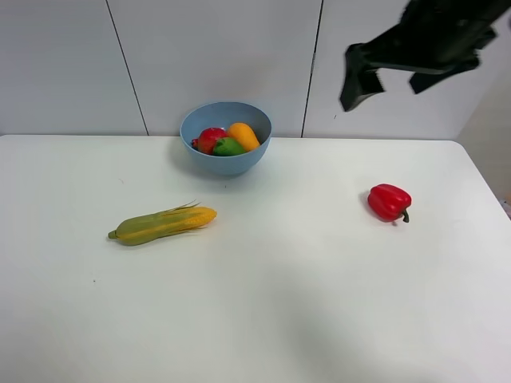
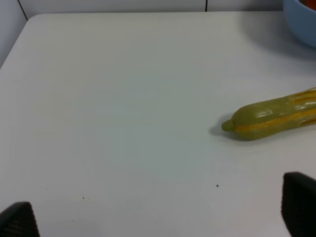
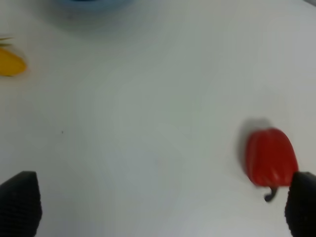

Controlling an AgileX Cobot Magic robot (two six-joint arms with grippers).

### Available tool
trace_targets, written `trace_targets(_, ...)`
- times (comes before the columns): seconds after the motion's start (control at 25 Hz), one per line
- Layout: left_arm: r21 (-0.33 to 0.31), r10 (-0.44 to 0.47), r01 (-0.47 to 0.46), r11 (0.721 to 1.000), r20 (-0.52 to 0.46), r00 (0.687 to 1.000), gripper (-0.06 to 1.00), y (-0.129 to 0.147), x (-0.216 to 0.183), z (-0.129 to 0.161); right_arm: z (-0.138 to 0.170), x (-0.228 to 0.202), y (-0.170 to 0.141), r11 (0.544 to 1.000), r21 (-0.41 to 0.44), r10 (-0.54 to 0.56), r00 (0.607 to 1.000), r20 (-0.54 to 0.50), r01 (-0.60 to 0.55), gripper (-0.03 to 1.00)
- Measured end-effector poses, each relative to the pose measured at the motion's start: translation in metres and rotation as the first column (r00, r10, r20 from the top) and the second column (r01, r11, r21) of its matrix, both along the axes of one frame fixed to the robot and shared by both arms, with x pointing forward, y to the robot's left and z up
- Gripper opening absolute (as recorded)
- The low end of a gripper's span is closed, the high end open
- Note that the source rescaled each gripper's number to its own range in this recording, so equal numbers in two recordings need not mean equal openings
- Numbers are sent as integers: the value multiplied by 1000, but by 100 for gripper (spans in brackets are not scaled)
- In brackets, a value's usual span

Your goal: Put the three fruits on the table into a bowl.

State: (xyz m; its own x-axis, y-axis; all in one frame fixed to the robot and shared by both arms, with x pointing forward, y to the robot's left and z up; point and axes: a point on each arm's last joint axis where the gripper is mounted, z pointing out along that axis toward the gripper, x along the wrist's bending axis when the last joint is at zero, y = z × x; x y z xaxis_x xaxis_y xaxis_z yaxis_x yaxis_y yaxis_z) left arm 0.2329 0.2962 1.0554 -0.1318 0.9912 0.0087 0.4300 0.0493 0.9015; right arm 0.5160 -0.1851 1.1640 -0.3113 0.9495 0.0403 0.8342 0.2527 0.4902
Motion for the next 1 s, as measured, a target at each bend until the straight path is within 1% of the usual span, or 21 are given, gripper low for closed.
trace_targets(0.08, 0, 0, 0, 1000, 0, 1000, 100, 0, 0, 0, 6, -14, -30, 997, 7, -83, 996, 18, 83, 100)
trace_targets(0.16, 0, 0, 0, 1000, 0, 1000, 100, 0, 0, 0, 13, -31, -60, 986, 15, -169, 984, 49, 168, 100)
trace_targets(0.28, 0, 0, 0, 1000, 0, 1000, 100, 0, 0, 0, 19, -63, -95, 968, 4, -249, 963, 101, 250, 100)
trace_targets(0.36, 0, 0, 0, 1000, 0, 1000, 100, 0, 0, 0, 23, -88, -112, 956, -5, -290, 945, 148, 294, 100)
trace_targets(0.44, 0, 0, 0, 1000, 0, 1000, 100, 0, 0, 0, 28, -118, -119, 949, -9, -306, 928, 211, 315, 100)
trace_targets(0.52, 0, 0, 0, 1000, 0, 1000, 100, 0, 0, 0, 29, -145, -119, 950, 0, -302, 916, 262, 313, 100)
trace_targets(0.6, 0, 0, 0, 1000, 0, 1000, 100, 0, 0, 0, 28, -175, -118, 950, 22, -302, 900, 315, 311, 100)
trace_targets(0.68, 0, 0, 0, 1000, 0, 1000, 100, 0, 0, 0, 19, -201, -117, 949, 26, -303, 883, 358, 315, 100)
trace_targets(0.72, 0, 0, 0, 1000, 0, 1000, 100, 0, 0, 0, 13, -215, -118, 947, 30, -305, 868, 392, 319, 100)
trace_targets(0.8, 0, 0, 0, 1000, 0, 1000, 100, 0, 0, 0, 1, -236, -118, 943, 50, -313, 824, 473, 329, 100)
trace_targets(0.88, 0, 0, 0, 1000, 0, 1000, 100, 0, 0, 0, -12, -257, -118, 939, 84, -323, 769, 551, 335, 100)
trace_targets(1.0, 0, 0, 0, 1000, 0, 1000, 100, 0, 0, 0, -39, -280, -118, 933, 121, -340, 720, 605, 338, 100)
